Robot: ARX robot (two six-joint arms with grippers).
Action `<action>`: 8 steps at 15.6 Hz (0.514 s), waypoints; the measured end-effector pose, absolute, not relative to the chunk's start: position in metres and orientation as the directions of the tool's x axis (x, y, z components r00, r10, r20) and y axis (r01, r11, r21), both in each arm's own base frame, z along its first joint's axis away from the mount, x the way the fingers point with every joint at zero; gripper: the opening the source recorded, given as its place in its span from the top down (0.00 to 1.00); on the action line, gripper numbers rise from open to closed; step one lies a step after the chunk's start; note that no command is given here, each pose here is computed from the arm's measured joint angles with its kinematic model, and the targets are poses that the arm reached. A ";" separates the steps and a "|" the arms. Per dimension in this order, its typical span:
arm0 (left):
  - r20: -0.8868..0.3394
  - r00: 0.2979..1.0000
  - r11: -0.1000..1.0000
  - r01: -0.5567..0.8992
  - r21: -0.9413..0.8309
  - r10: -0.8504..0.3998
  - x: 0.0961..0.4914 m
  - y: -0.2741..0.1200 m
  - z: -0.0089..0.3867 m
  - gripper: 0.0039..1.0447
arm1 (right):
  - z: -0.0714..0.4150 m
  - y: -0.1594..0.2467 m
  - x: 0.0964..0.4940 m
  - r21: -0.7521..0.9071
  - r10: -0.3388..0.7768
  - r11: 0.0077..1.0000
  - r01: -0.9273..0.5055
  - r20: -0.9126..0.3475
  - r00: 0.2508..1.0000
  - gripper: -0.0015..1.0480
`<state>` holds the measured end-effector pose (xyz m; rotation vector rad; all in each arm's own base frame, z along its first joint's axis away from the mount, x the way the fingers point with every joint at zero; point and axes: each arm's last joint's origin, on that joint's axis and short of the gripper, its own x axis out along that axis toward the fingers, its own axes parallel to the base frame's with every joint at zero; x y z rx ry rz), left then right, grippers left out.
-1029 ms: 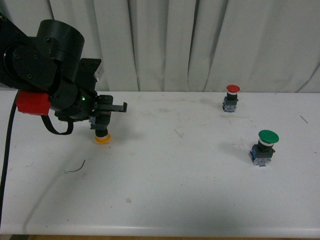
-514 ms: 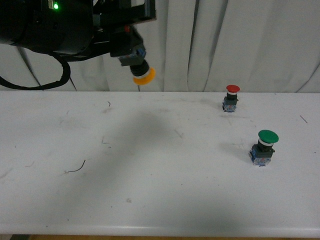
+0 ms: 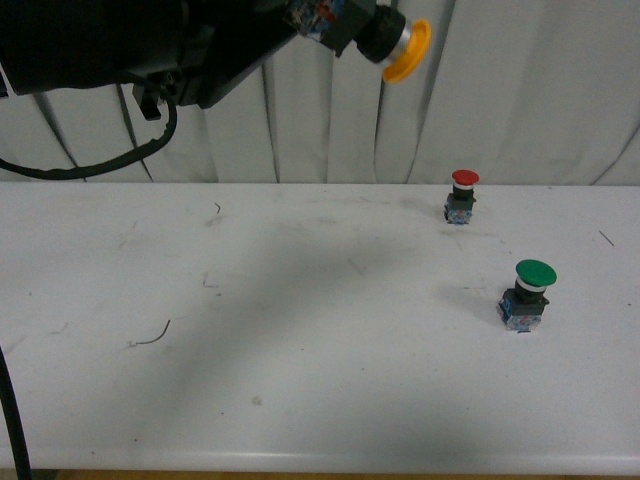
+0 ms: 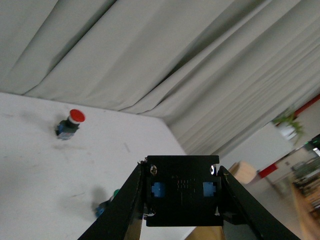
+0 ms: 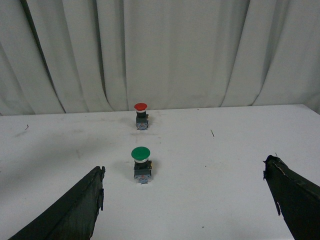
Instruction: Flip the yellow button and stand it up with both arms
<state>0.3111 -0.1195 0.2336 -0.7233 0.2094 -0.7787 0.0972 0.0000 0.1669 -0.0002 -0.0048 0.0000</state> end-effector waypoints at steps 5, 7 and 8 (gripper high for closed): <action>0.205 0.695 0.315 0.543 -0.778 -0.690 0.306 -0.113 0.224 0.66 | 0.167 0.000 0.097 0.000 0.000 1.000 0.000 0.005 1.000 0.06; 0.222 0.679 0.292 0.556 -0.778 -0.700 0.304 -0.113 0.227 0.66 | 0.167 0.000 0.097 0.000 0.000 1.000 0.000 0.005 1.000 0.06; 0.217 0.680 0.293 0.551 -0.781 -0.700 0.304 -0.113 0.227 0.66 | 0.167 0.000 0.097 0.000 0.000 1.000 0.000 0.005 1.000 0.06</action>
